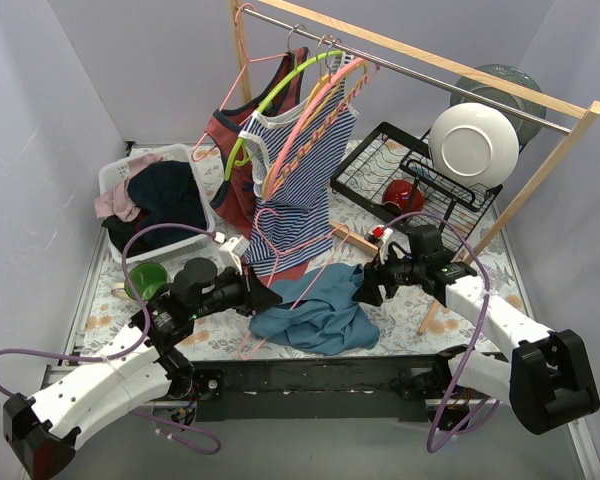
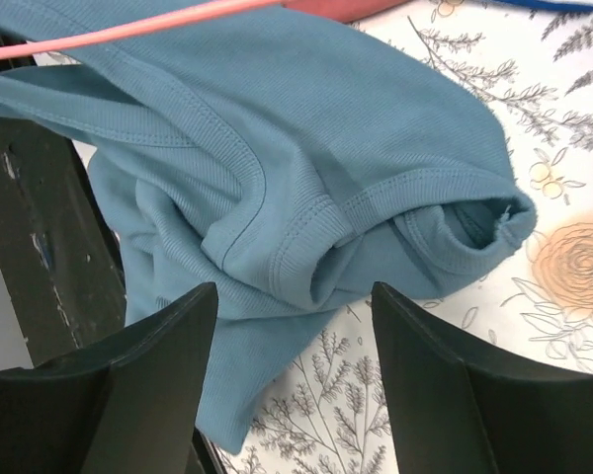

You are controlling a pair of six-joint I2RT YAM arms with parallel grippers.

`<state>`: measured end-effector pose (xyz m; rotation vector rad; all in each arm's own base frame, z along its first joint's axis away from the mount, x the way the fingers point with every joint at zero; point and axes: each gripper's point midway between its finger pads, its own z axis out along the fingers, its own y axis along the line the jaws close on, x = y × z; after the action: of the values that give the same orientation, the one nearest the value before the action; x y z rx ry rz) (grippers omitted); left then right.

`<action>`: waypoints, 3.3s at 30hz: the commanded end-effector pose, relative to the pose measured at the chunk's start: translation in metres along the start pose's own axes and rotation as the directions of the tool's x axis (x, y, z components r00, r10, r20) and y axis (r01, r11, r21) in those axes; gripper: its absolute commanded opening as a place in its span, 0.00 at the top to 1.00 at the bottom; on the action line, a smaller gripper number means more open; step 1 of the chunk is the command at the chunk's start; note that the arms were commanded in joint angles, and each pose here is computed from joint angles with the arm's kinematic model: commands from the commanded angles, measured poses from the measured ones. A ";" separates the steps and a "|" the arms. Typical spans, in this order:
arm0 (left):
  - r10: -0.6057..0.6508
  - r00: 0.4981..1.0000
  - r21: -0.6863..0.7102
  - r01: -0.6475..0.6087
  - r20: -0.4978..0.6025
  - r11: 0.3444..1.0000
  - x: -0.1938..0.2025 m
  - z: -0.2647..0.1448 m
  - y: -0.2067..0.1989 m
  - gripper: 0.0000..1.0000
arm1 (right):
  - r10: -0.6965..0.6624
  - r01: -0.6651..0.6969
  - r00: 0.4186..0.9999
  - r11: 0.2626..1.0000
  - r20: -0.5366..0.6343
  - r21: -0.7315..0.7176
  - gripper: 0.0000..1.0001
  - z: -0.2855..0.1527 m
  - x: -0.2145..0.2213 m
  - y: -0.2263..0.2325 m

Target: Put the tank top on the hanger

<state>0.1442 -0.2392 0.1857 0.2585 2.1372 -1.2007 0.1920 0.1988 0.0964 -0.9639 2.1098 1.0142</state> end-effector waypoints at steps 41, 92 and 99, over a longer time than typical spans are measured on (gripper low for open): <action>0.170 0.984 0.136 -0.177 0.062 0.975 -0.010 -0.038 -0.036 1.00 | -0.010 -0.159 0.948 0.850 0.317 0.502 0.99 -0.053 -0.188 -0.100; 0.224 0.963 0.176 -0.249 0.152 0.952 -0.031 0.000 -0.037 1.00 | -0.150 0.186 0.948 0.977 0.280 -0.108 0.92 -0.055 -0.194 0.040; 0.254 0.939 0.163 -0.295 0.233 0.942 -0.046 -0.013 -0.044 1.00 | -0.195 0.204 0.963 0.979 0.188 -0.026 0.83 -0.047 -0.149 0.022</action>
<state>0.1495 -0.2514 0.2213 0.4783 1.8677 -1.2264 0.2534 0.2310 0.2426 -0.9629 1.8515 1.0960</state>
